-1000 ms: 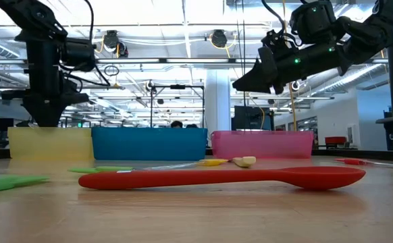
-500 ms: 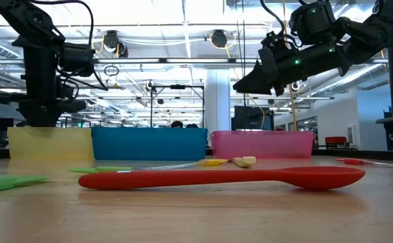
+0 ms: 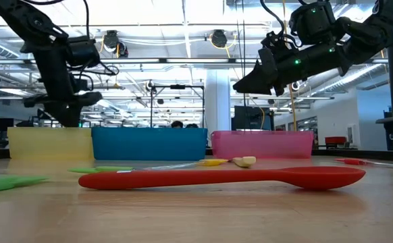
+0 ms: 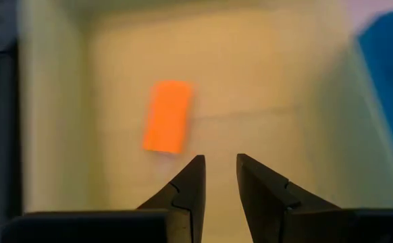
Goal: Pick & Place Kitchen Items
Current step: Put the red spatula into the yellow bin
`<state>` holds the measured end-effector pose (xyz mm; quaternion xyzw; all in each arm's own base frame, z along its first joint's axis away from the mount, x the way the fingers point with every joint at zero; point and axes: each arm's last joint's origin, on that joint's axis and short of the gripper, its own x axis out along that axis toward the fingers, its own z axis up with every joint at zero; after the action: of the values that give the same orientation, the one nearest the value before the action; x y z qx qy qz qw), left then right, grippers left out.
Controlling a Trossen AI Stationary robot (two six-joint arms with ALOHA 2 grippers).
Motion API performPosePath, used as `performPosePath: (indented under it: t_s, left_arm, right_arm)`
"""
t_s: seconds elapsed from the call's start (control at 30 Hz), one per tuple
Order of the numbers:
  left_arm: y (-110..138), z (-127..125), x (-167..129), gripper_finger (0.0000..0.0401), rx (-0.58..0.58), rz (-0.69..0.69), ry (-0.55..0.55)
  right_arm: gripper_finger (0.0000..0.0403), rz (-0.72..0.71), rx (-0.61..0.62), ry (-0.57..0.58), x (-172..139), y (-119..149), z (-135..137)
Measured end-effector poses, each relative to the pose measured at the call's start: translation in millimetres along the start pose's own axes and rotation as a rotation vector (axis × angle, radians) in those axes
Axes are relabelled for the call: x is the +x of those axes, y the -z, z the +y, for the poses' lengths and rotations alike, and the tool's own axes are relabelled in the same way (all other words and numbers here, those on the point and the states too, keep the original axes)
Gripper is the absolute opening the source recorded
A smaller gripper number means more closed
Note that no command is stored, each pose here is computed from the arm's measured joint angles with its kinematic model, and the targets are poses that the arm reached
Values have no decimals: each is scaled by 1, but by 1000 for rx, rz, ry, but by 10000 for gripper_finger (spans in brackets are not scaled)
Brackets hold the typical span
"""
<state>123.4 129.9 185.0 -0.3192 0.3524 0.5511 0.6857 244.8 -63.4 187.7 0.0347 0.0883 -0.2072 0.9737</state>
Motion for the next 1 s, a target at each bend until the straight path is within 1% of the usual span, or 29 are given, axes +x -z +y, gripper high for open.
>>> performPosePath:
  t_s: [0.17, 0.33, 0.4, 0.53, 0.63, 0.77, 0.87, 1.0]
  left_arm:
    - [-3, -16, -5, 88, 73, -41, 183]
    - [-4, -38, -22, 87, 114, -164, 368]
    - [-3, -47, -32, 87, 148, -216, 460]
    - [4, -65, -53, 87, 223, -277, 663]
    - [14, -79, -66, 88, 286, -306, 773]
    - [33, -97, -77, 88, 393, -298, 876]
    - [48, -108, -81, 88, 452, -276, 913]
    - [67, -120, -81, 88, 496, -220, 936]
  right_arm:
    - [128, 0, 3, 0, 0, 0, 0]
    - [129, 21, 20, -3, 0, 2, 1]
    - [134, 35, 14, -9, -1, 4, 3]
    - [151, 38, 10, -32, -2, 4, 9]
    - [168, 38, 6, -48, -2, 4, 13]
    - [182, 43, -3, -69, -4, 5, 18]
    - [184, 57, -9, -80, -4, 7, 21]
    - [179, 56, -10, -86, -5, 7, 22]
